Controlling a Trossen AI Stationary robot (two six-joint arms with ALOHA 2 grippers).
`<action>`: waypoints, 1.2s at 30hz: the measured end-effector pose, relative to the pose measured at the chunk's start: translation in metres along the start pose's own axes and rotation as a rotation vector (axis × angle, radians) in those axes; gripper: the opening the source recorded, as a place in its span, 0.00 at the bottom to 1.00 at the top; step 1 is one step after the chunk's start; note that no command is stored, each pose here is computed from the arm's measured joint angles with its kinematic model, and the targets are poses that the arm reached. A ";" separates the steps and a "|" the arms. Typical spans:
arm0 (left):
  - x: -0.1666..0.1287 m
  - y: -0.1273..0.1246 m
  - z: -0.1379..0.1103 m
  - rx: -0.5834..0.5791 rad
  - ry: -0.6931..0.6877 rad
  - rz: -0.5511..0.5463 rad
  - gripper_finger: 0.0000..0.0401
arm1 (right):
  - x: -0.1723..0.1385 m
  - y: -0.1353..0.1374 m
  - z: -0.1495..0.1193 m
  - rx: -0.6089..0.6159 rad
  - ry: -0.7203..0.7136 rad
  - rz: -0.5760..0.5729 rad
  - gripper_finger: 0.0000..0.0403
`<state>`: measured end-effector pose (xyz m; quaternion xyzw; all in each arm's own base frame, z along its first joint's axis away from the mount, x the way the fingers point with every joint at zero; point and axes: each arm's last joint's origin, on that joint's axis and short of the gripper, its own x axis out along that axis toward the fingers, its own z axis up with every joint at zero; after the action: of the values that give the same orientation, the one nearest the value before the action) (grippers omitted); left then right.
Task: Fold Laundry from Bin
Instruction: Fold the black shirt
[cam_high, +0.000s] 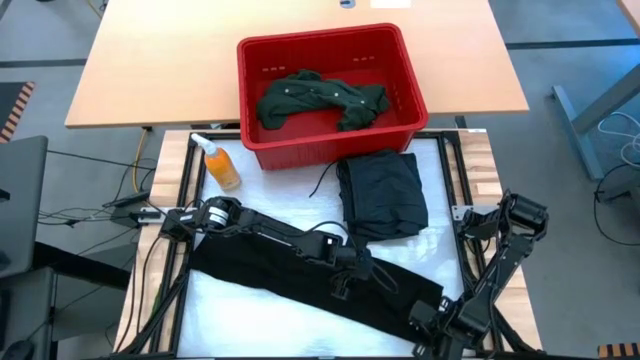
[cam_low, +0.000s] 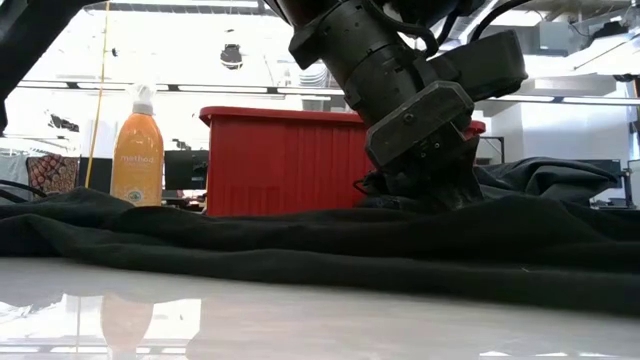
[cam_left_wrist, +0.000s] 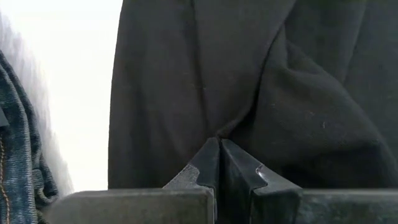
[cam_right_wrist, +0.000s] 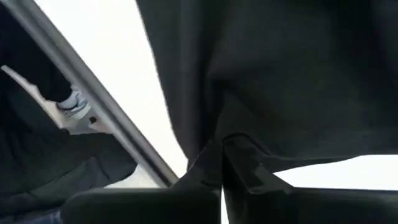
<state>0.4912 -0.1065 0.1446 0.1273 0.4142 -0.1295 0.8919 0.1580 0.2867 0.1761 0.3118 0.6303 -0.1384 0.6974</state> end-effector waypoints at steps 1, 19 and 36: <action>0.000 0.000 0.000 0.001 0.000 -0.001 0.00 | -0.001 0.001 -0.001 -0.015 0.003 0.014 0.03; 0.000 -0.005 0.000 0.005 0.006 -0.012 0.00 | -0.039 -0.011 -0.039 0.016 0.037 0.097 0.14; 0.000 -0.009 0.001 -0.002 0.006 -0.015 0.00 | -0.038 -0.006 0.006 -0.382 -0.342 0.040 0.41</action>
<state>0.4887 -0.1148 0.1440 0.1239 0.4180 -0.1357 0.8897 0.1526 0.2712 0.2108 0.1586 0.5118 -0.0538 0.8426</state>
